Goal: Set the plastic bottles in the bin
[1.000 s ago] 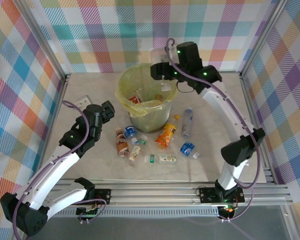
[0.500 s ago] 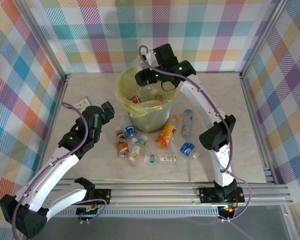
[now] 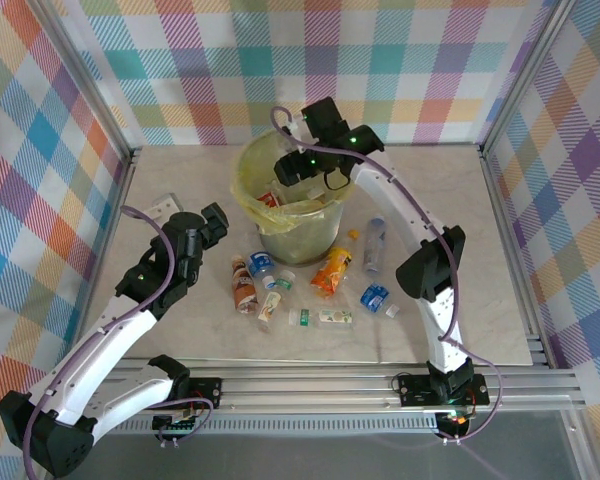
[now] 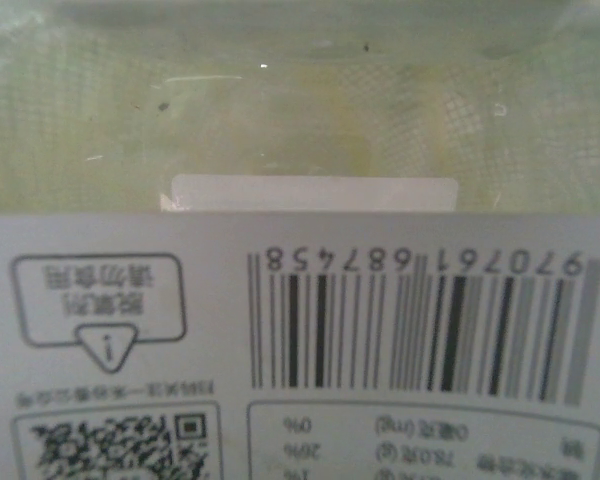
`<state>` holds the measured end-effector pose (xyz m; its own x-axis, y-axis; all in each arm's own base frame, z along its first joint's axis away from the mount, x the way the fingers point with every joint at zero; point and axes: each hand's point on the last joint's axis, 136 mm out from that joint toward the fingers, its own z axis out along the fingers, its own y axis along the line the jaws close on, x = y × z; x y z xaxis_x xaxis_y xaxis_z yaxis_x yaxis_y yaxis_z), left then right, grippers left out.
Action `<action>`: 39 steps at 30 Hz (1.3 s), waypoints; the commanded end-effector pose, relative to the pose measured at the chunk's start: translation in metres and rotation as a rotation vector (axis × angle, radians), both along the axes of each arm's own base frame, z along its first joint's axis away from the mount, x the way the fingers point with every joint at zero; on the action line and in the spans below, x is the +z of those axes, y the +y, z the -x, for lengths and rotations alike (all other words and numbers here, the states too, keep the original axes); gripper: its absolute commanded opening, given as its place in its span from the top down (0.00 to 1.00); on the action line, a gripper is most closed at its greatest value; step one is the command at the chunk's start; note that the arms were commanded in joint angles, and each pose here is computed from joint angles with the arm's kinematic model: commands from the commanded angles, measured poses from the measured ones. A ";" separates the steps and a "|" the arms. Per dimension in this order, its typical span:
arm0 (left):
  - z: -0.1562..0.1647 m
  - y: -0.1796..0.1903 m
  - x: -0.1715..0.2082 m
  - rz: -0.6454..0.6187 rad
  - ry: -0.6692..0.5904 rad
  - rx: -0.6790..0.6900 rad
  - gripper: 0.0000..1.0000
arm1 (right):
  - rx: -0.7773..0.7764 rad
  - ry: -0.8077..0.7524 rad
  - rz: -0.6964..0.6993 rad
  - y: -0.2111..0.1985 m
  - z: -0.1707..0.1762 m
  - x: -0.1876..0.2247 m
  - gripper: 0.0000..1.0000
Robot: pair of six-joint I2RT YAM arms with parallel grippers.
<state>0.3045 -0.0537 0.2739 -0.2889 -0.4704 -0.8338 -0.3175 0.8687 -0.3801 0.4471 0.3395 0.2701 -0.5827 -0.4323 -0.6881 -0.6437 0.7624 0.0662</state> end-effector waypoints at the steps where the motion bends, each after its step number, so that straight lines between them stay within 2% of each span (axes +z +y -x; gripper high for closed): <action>1: 0.002 0.008 0.001 0.004 -0.012 0.032 0.00 | 0.019 0.017 0.058 -0.001 0.004 -0.017 0.25; 15: 0.003 0.009 -0.001 0.004 -0.004 0.039 0.00 | 0.015 0.036 0.109 -0.003 0.005 -0.034 0.05; 16: 0.003 0.009 -0.001 0.004 -0.004 0.038 0.00 | 0.015 0.034 0.110 -0.003 0.005 -0.034 0.00; 26: 0.004 0.010 -0.002 0.004 0.003 0.037 0.00 | 0.013 -0.016 0.098 0.000 0.010 -0.007 0.00; 32: 0.005 0.010 -0.006 0.001 0.015 0.032 0.00 | 0.016 -0.069 0.054 0.002 0.017 0.027 0.00; 39: 0.011 0.013 -0.021 -0.012 0.067 0.040 0.00 | -0.065 -0.127 -0.039 -0.013 0.027 0.079 0.00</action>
<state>0.3008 -0.0496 0.2629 -0.3134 -0.4649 -0.8280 -0.3397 0.8692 -0.3594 0.4344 0.3383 0.2981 -0.5507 -0.4410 -0.7087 -0.6276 0.7786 0.0032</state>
